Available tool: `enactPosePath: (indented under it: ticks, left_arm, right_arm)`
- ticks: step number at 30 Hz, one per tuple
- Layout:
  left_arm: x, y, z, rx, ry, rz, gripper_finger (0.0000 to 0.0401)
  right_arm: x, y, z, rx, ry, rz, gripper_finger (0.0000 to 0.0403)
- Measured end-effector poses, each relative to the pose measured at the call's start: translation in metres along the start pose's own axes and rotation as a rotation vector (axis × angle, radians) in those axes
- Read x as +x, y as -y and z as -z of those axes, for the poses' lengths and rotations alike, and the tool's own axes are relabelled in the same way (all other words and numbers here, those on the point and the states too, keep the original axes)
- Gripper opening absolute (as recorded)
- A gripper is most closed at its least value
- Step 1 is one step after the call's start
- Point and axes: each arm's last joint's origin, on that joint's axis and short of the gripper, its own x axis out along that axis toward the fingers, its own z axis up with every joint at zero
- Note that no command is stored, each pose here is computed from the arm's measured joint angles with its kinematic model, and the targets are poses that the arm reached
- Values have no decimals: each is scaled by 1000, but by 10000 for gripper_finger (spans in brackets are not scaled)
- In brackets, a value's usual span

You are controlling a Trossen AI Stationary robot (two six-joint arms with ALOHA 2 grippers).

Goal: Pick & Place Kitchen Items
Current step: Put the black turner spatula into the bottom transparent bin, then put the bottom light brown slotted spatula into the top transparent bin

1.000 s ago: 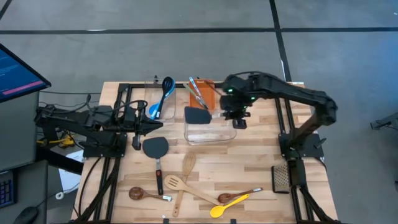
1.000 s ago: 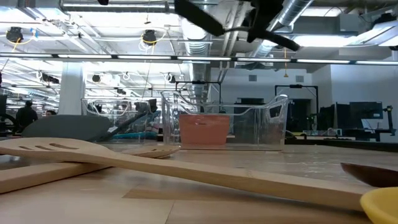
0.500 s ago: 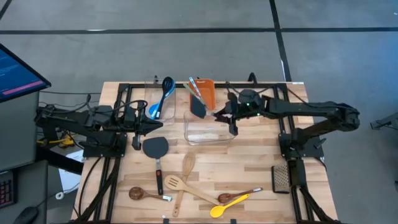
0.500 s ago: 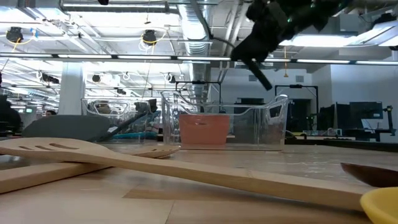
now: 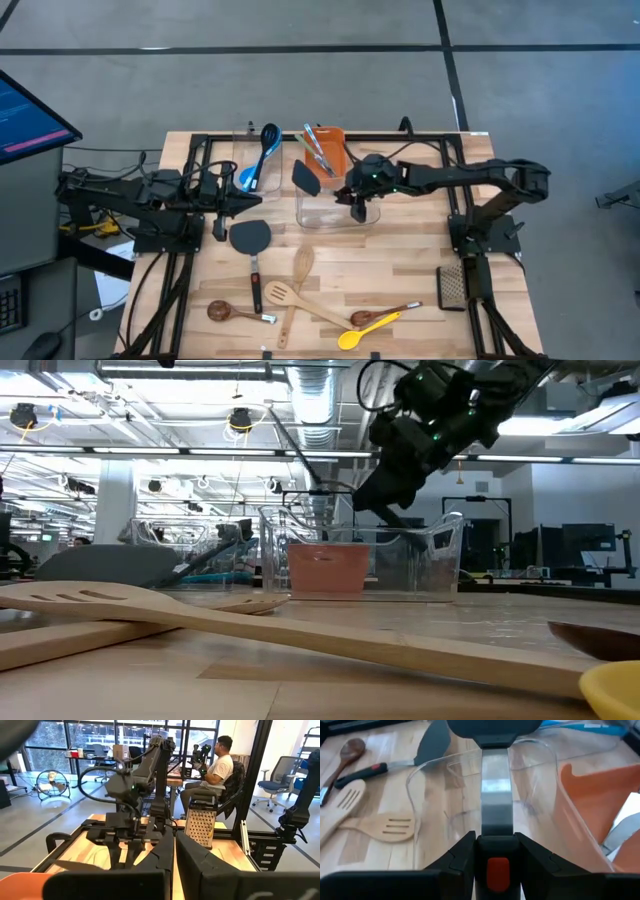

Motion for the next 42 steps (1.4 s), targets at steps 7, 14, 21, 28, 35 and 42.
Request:
enactPosePath:
  ticks: [7,14,21,28,35,42]
  left_arm:
    - [0,0,0,0,0,0,3]
    - [0,0,0,0,0,0,3]
    - [0,0,0,0,-1,1,3]
    - [0,0,0,0,-1,5,3]
    - [0,0,0,0,-1,4,3]
    - [0,0,0,-2,-3,4,3]
  right_arm:
    - [16,3,13,29,-71,2,106]
    - [30,5,27,66,-153,-9,110]
    - [36,5,32,78,-182,-52,118]
    - [35,5,32,40,-176,-53,171]
    - [33,5,20,22,-164,-50,217]
    - [4,0,-35,-71,-193,-53,227]
